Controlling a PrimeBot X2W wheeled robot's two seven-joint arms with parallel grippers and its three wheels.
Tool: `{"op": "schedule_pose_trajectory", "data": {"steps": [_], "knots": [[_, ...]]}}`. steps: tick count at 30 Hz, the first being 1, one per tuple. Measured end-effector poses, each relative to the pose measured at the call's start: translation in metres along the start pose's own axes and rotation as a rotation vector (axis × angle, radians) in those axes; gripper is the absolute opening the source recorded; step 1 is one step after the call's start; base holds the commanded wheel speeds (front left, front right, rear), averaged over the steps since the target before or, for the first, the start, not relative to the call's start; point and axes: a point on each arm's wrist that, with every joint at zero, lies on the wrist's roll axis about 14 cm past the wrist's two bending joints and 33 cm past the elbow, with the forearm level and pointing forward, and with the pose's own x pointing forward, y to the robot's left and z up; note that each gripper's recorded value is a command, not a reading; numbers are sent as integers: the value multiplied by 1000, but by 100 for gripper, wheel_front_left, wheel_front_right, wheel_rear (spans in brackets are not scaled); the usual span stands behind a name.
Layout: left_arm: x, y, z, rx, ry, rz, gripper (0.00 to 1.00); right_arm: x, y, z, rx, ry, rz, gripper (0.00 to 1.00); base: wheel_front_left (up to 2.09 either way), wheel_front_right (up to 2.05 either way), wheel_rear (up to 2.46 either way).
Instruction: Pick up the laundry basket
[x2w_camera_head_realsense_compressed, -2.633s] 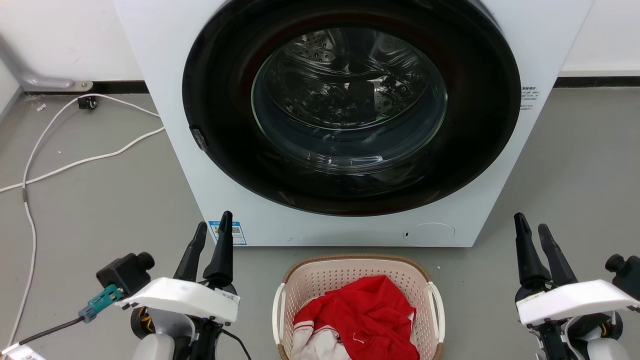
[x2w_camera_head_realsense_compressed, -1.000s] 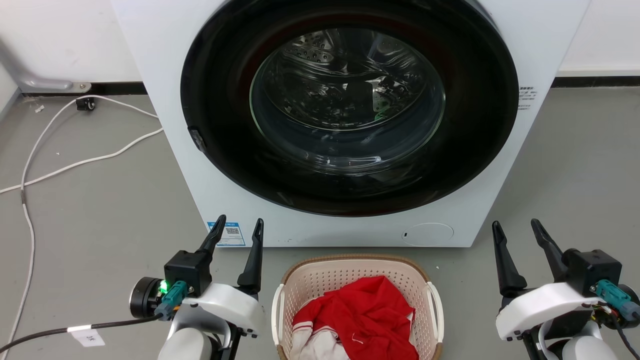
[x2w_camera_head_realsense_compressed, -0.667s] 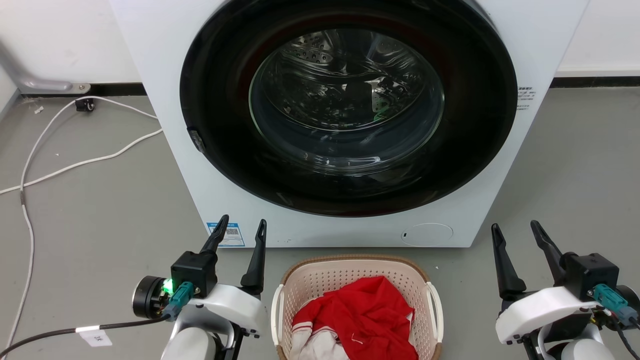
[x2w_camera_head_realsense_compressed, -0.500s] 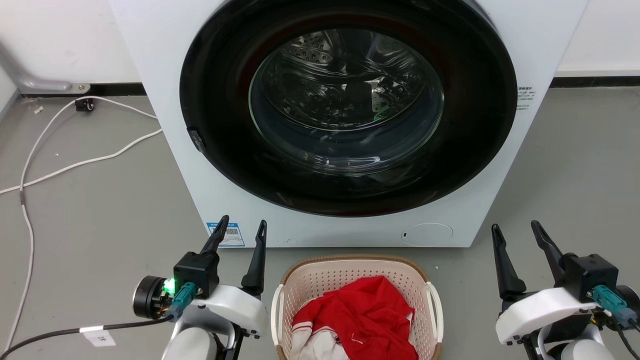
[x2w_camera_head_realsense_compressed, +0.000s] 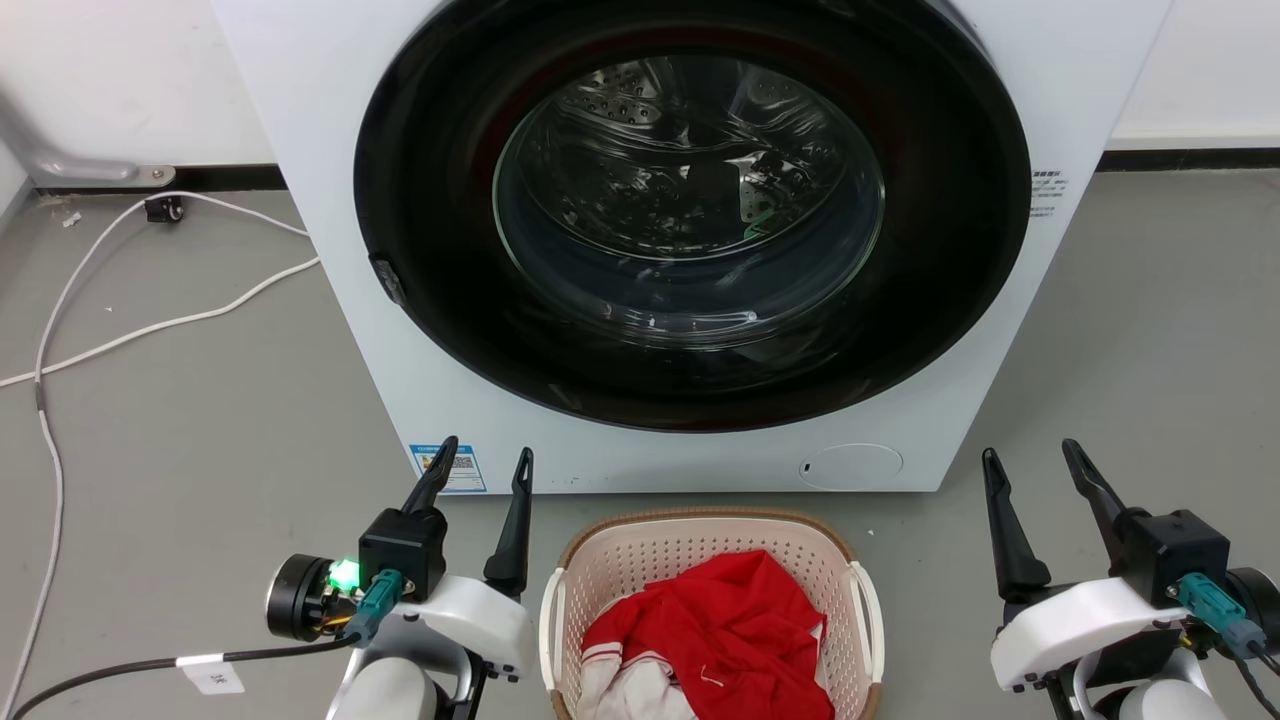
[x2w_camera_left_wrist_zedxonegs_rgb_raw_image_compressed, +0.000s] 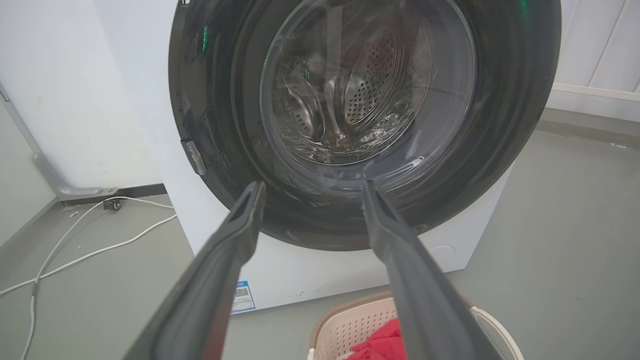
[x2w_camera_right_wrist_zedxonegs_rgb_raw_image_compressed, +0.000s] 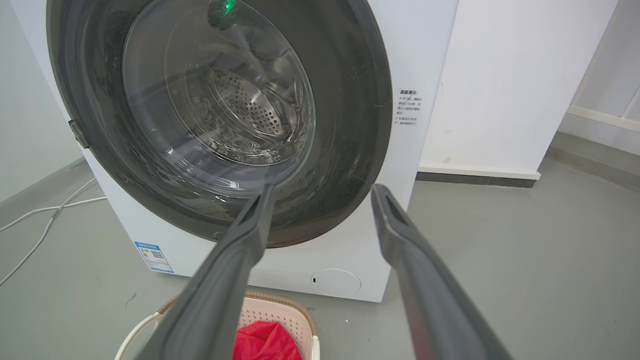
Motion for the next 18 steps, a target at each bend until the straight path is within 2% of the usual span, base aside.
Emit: {"op": "schedule_pose_trajectory", "data": {"steps": [18], "knots": [[8,5,-4,-18,9,16,100,2,-5,-12,23,38,-16,100,0,0,0]]}}
